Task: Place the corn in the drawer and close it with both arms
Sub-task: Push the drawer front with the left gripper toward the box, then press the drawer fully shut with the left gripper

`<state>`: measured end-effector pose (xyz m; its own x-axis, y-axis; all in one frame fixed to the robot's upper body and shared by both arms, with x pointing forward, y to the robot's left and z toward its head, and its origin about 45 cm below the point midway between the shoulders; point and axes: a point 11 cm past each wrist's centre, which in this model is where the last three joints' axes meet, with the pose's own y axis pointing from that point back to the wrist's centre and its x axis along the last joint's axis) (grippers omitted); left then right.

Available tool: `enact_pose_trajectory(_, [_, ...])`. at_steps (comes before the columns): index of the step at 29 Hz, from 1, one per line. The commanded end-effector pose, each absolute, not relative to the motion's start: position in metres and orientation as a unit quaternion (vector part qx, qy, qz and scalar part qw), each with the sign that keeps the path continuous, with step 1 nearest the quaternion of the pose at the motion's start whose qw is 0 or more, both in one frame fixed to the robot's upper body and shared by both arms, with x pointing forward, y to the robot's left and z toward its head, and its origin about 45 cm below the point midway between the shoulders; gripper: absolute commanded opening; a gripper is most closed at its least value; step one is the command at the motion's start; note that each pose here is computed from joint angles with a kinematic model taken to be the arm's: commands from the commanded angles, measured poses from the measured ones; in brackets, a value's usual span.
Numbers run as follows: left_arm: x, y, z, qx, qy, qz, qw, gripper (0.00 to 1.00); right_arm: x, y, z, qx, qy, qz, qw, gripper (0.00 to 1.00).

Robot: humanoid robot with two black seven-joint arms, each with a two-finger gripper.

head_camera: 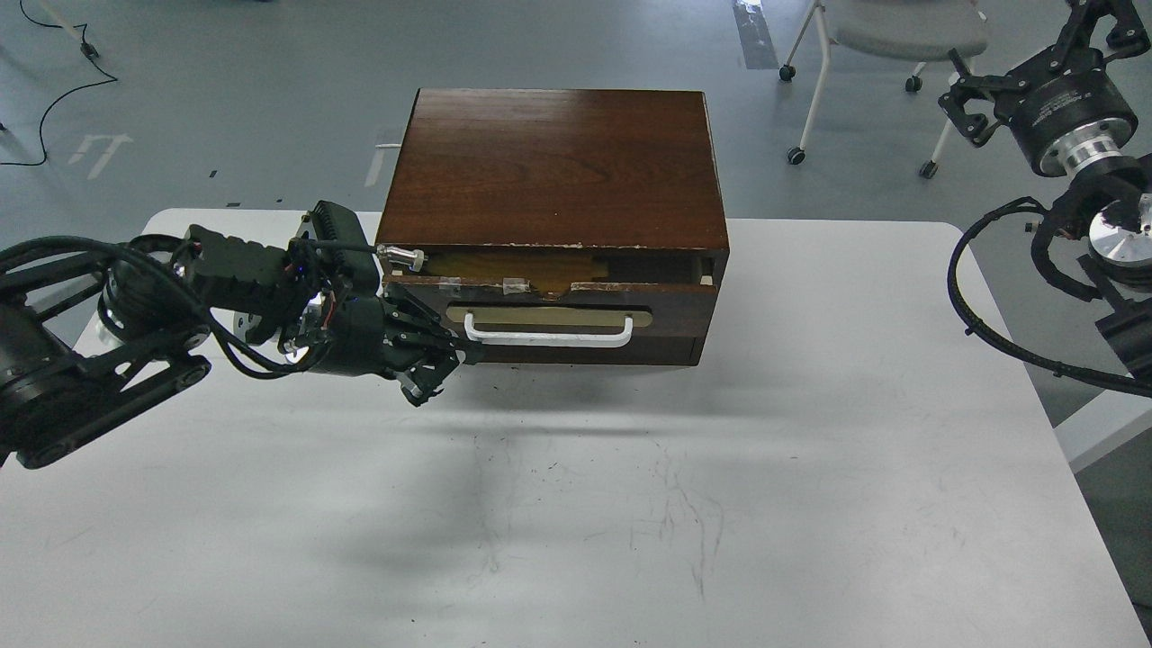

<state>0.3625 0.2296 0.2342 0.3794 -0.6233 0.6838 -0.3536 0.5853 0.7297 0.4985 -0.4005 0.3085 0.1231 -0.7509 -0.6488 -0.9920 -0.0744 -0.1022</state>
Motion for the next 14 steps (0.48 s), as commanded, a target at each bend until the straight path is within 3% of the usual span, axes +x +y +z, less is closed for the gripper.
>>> enact_pose_trajectory(1, [0.365, 0.228, 0.233, 0.444, -0.549, -0.094, 0.702, 0.00, 0.498, -0.401, 0.309, -0.698, 0.624, 0.221, 0.272, 1.00])
enact_pose_trajectory(14, [0.382, 0.224, 0.240, 0.449, -0.555, -0.080, 0.696, 0.00, 0.498, -0.400, 0.308, -0.698, 0.624, 0.221, 0.272, 1.00])
